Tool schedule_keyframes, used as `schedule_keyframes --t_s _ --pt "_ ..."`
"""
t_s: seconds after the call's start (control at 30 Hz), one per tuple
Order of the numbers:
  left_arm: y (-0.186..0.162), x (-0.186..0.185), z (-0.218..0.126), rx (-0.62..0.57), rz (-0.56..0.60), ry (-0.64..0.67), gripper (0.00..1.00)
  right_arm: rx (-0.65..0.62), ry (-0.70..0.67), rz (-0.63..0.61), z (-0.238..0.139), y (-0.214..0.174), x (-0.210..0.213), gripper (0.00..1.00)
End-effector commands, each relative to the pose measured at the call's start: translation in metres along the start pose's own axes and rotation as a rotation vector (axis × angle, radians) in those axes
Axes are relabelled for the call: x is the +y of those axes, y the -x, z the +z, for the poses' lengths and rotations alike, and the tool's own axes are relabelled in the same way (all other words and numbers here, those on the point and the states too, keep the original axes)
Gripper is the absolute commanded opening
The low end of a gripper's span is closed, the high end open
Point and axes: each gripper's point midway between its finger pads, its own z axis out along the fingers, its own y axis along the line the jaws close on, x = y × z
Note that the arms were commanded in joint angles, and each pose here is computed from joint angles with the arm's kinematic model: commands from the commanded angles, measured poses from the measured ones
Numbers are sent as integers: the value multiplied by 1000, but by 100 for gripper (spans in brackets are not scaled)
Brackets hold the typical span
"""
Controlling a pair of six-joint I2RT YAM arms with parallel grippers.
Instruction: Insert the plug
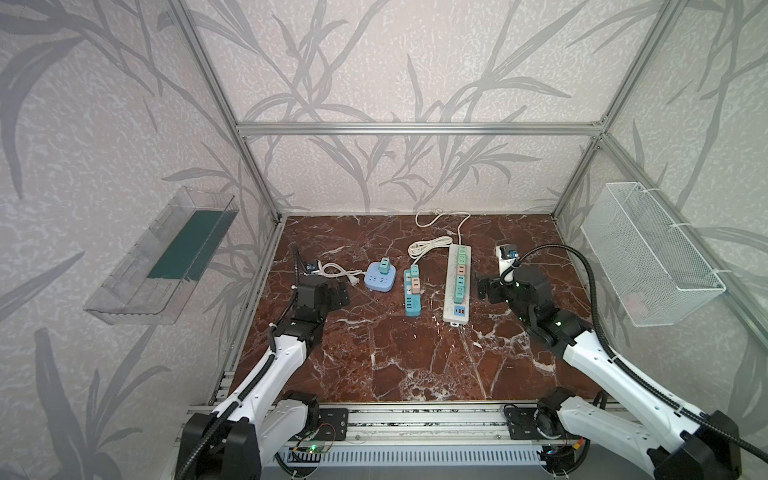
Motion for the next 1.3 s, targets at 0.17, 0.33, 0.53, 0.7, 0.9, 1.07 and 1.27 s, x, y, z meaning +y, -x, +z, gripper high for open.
schedule_keyframes --t_s 0.17,0.33,0.53,0.7,0.9,1.07,1.27 --pt "22 31 26 -273 53 156 99 -133 -32 49 5 16 -36 99" --pt "8 35 45 -341 80 132 99 -131 -61 18 5 7 -50 99" --pt "-6 39 77 -172 56 98 99 -121 -107 -18 9 -11 -62 99" --pt "-4 39 82 -184 54 80 99 -163 -167 -55 13 -22 -77 99" --pt "-2 37 82 -204 61 69 99 -269 -187 -117 16 -43 -78 99" --pt "-2 37 81 -223 66 69 99 -178 -209 -42 38 -81 -85 99" --pt "-2 38 82 -218 65 70 99 -234 -110 -152 69 -116 -65 100"
